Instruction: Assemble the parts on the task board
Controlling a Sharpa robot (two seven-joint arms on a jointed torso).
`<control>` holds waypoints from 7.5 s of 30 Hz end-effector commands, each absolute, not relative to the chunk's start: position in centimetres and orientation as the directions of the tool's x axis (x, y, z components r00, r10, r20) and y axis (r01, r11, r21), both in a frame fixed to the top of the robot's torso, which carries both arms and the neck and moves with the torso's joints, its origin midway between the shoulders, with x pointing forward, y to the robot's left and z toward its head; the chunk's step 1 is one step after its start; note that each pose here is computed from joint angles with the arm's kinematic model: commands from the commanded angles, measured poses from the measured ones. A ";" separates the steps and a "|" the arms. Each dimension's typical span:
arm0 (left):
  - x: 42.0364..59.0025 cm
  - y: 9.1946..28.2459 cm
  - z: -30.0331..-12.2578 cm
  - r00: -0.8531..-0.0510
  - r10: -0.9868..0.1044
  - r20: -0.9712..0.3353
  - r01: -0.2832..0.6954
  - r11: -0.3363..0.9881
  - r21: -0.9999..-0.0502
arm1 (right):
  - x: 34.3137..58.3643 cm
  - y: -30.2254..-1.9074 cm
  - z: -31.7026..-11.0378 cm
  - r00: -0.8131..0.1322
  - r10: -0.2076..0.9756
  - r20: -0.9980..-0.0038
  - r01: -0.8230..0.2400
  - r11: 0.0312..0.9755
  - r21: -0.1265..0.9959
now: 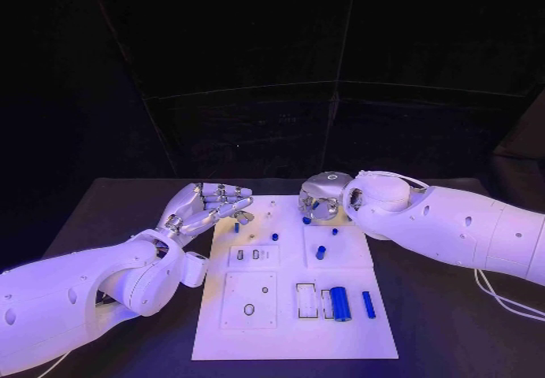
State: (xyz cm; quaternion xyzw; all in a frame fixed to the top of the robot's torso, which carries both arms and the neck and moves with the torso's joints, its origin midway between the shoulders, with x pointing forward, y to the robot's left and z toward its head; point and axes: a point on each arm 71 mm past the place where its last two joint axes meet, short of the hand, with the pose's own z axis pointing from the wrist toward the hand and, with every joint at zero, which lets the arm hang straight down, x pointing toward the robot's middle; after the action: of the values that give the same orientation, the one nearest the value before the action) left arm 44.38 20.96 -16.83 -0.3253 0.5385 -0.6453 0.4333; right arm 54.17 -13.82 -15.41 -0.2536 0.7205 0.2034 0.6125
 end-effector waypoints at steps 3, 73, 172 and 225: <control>44.4 20.9 -16.7 -0.418 -0.907 -0.052 0.219 -0.046 -0.975 | 54.1 -13.8 -15.4 -0.091 -0.081 -0.993 -0.627 0.779 -0.006; 45.0 21.3 -17.0 -0.415 -0.908 -0.055 0.202 -0.033 -0.979 | 53.3 -14.2 -16.9 -0.166 -0.067 -0.984 -0.594 0.803 0.045; 45.7 21.6 -16.4 -0.413 -0.908 -0.064 0.212 -0.028 -0.977 | 55.8 -8.7 -15.5 0.015 0.099 -0.995 -0.582 0.810 0.072; 46.2 22.3 -16.6 -0.405 -0.912 -0.069 0.203 -0.016 -0.979 | 53.8 -20.8 -13.2 -0.166 0.322 -0.932 -0.326 0.874 0.360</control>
State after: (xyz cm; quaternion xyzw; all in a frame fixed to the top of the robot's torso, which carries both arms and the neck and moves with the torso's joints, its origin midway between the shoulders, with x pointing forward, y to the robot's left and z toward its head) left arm 46.20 22.48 -16.72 -0.3280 0.5447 -0.6304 0.4453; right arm 53.72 -20.65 -12.59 -0.0293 0.6806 0.2584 0.6849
